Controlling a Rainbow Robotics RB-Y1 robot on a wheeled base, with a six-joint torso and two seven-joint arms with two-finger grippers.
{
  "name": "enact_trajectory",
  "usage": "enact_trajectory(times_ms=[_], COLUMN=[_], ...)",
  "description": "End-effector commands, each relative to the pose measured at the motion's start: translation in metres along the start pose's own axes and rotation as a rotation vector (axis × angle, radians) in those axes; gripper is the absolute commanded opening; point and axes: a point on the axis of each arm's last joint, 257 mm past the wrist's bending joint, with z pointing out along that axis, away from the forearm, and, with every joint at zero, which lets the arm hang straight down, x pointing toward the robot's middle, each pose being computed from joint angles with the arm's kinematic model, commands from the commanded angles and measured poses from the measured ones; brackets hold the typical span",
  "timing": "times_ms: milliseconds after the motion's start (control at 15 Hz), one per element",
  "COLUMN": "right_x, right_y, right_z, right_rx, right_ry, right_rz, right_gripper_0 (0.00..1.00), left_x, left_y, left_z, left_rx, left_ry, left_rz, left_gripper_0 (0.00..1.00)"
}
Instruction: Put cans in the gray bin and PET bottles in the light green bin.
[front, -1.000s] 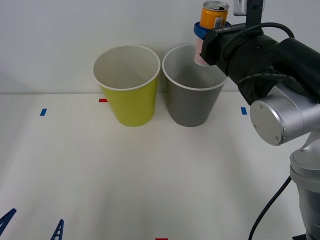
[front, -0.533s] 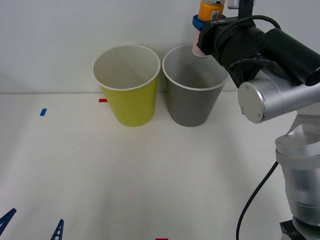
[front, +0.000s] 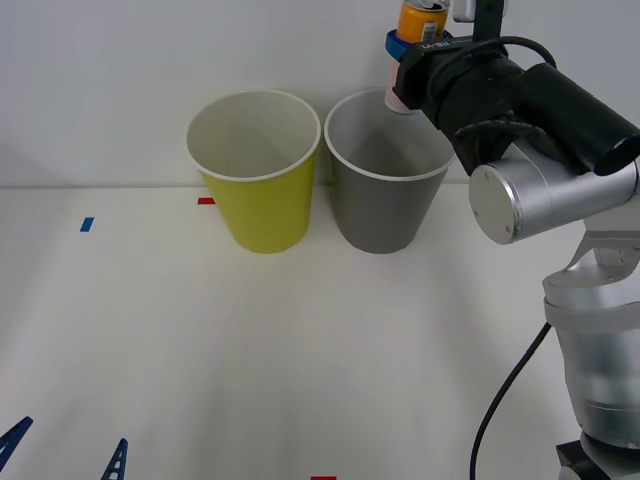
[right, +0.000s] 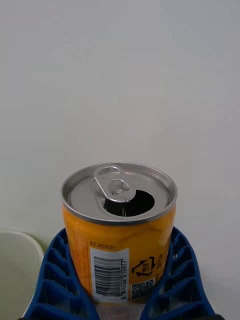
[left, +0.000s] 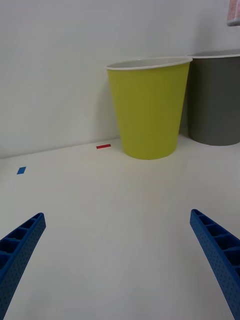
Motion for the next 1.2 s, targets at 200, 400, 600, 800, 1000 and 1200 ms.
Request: enact_trajectory(times_ms=[200, 400, 600, 800, 1000, 1200], right_x=[-0.001, -0.002, -0.003, -0.014, -0.009, -0.001], right_y=[0.002, 0.002, 0.006, 0.016, 0.015, 0.007], right_z=[0.006, 0.005, 0.005, -0.005, -0.038, -0.074], right_rx=[-0.003, -0.003, -0.012, -0.029, -0.042, -0.044], right_ry=[-0.01, -0.019, -0.02, -0.05, -0.06, -0.059], right_rz=[0.003, 0.007, 0.007, -0.009, -0.042, -0.051], right_gripper_0=[0.0, 0.74, 1.0, 1.0, 0.99, 1.0], left_x=[0.0, 0.0, 0.0, 0.0, 0.0, 0.0], left_y=[0.0, 0.0, 0.0, 0.0, 0.0, 0.0], left_z=[0.0, 0.0, 0.0, 0.0, 0.0, 0.0], left_rx=[0.0, 0.0, 0.0, 0.0, 0.0, 0.0], left_ry=[0.0, 0.0, 0.0, 0.0, 0.0, 0.0], left_rz=[0.0, 0.0, 0.0, 0.0, 0.0, 0.0], left_gripper_0=[1.0, 1.0, 1.0, 1.0, 1.0, 1.0])
